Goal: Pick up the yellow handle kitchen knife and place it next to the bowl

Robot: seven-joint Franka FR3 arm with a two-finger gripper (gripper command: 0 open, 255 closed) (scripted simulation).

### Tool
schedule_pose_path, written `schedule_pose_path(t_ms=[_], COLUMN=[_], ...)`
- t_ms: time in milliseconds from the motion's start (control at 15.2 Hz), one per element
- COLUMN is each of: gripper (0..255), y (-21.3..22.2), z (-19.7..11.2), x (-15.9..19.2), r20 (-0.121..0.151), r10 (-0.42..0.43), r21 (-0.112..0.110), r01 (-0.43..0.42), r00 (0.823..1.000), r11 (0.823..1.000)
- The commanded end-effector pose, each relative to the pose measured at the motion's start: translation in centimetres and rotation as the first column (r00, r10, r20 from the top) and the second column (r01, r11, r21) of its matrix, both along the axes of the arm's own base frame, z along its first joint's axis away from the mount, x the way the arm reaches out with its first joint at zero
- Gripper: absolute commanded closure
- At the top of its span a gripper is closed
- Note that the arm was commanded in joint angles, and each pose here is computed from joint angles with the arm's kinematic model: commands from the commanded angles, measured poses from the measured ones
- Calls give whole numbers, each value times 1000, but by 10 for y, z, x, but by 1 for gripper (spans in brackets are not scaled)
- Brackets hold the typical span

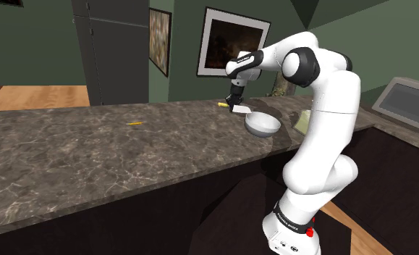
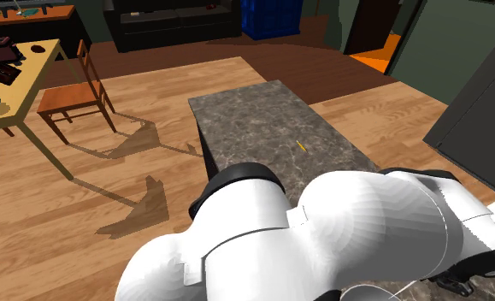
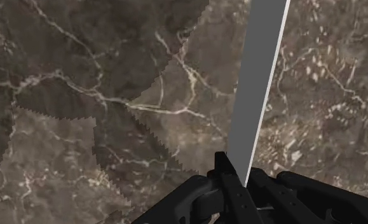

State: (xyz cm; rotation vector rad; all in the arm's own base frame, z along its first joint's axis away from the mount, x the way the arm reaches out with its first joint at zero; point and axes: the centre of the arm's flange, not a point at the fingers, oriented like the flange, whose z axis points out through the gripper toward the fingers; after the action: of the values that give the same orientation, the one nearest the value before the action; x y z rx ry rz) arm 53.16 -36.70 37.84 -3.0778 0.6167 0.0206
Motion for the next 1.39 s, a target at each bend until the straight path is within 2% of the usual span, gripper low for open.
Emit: schedule_pose_path(t_ms=[0,330,396,726,990,1320], gripper=[255,255,0,0,0,0], y=[0,0,0,0,-1,-1], z=[-5,-5,-5,-5,45,45], x=[-1,-1,-1,-1,0,0], r20=[-6,-6,-6,-6,-6,-6], r10=[0,0,0,0,0,0], r21=[4,4,4,4,4,4], r01=[0,0,0,0,0,0], r00=[1000,1000,1000,1000,1000,1000], r11=[1000,1000,1000,1000,1000,1000])
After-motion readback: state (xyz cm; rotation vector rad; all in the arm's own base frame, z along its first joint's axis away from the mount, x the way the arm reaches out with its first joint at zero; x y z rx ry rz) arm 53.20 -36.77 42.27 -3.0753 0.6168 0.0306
